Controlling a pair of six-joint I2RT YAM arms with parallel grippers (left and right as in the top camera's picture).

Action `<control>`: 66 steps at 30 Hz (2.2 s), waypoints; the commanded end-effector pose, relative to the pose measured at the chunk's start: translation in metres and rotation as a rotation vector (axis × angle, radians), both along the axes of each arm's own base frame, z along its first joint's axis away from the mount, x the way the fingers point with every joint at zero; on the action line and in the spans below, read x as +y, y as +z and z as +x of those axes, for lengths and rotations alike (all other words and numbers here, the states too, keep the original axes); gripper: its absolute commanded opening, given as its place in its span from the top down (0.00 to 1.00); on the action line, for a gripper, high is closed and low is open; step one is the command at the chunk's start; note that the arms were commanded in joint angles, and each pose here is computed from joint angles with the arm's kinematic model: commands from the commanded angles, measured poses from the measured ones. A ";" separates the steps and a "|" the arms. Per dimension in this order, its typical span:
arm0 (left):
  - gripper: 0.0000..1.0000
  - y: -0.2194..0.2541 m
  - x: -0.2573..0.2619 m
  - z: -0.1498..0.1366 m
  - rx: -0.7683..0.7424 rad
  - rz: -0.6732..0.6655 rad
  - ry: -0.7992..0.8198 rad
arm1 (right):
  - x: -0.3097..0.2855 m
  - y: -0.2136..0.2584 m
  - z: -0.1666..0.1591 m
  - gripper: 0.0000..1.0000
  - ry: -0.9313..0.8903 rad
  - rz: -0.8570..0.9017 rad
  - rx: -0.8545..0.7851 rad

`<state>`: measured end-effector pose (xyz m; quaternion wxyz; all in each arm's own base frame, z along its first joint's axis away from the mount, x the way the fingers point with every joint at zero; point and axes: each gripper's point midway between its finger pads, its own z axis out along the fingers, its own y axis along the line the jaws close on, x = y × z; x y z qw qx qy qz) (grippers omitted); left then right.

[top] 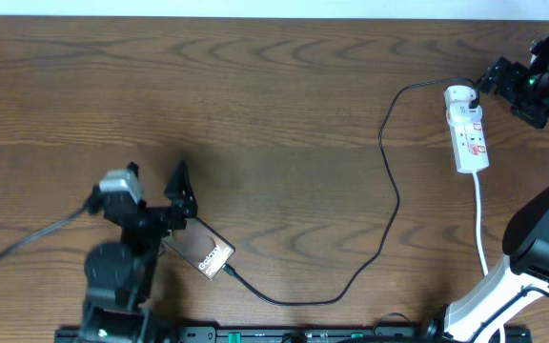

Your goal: Plug charger to phone and switch on socket

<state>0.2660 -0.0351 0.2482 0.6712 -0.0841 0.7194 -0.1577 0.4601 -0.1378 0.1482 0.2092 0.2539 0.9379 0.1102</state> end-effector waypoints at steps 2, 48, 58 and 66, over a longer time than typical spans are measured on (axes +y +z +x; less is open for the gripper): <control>0.12 -0.014 0.003 -0.011 -0.136 0.147 0.011 | -0.001 0.002 0.001 0.01 -0.011 -0.001 -0.002; 0.12 -0.113 0.050 -0.023 0.106 0.215 0.171 | -0.001 0.002 0.001 0.01 -0.011 -0.001 -0.002; 0.12 -0.113 0.050 -0.023 0.106 0.215 0.171 | -0.001 0.001 0.001 0.01 -0.012 0.000 0.000; 0.12 -0.113 0.050 -0.023 0.106 0.215 0.171 | 0.001 0.031 -0.006 0.01 -0.012 -0.023 -0.057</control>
